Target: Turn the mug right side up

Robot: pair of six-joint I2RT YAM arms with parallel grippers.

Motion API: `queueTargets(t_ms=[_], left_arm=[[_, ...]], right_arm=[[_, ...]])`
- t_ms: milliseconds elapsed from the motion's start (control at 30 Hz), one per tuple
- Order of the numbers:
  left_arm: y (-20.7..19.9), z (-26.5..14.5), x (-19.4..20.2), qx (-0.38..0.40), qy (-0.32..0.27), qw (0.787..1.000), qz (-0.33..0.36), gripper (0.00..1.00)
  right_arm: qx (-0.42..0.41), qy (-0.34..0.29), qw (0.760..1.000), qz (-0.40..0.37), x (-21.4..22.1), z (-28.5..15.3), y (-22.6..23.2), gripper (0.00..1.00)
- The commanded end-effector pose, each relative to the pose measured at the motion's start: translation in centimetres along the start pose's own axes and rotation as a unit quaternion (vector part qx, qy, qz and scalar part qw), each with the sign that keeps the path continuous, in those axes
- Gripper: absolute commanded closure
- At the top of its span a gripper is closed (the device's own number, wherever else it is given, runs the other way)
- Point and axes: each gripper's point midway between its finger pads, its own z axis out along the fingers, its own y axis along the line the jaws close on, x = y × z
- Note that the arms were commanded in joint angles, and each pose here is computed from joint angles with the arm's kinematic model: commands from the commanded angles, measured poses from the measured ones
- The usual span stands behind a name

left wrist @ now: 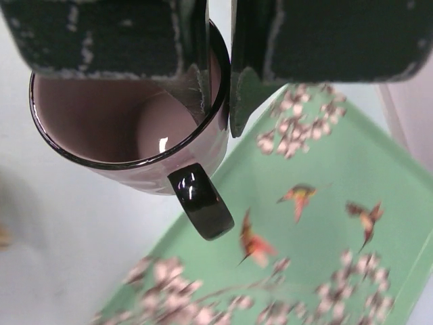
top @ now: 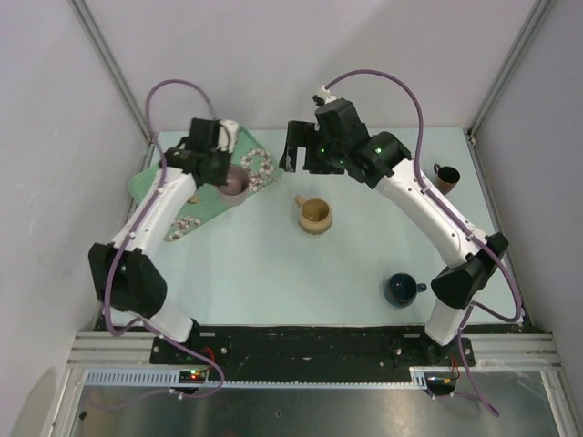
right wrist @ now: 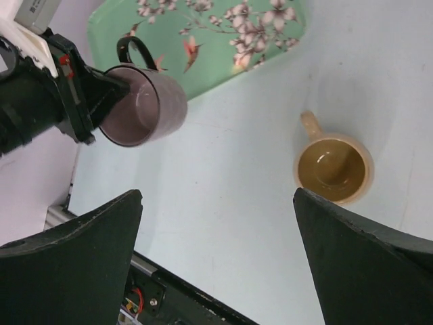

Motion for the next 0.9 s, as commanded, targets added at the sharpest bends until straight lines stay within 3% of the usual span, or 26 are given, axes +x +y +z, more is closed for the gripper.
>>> queueTargets(t_ms=[0,133,300,567,867], left_arm=[[7.2,-4.1,1.2,-0.050,-0.043,0.996,-0.052,1.00],[15.3,-5.2,8.8,-0.124,0.006,0.984,-0.124,1.00],[20.8,-6.8,16.9,-0.184,0.041,0.965,-0.181,1.00],[23.3,-5.9,27.0,-0.198,0.090,0.953,-0.212,1.00],[24.7,-2.8,31.0,-0.146,0.088,0.948,-0.269,0.98]], right_arm=[[-0.077,-0.032,0.996,-0.019,-1.3,-1.7,2.5,0.01],[-0.086,-0.032,0.995,-0.031,-0.7,-1.6,2.3,0.01],[-0.106,-0.033,0.993,-0.047,-0.6,-1.4,3.0,0.01],[-0.128,-0.038,0.989,-0.067,-0.8,-1.0,4.0,0.00],[-0.131,-0.037,0.987,-0.082,-1.0,-1.1,4.5,0.00]])
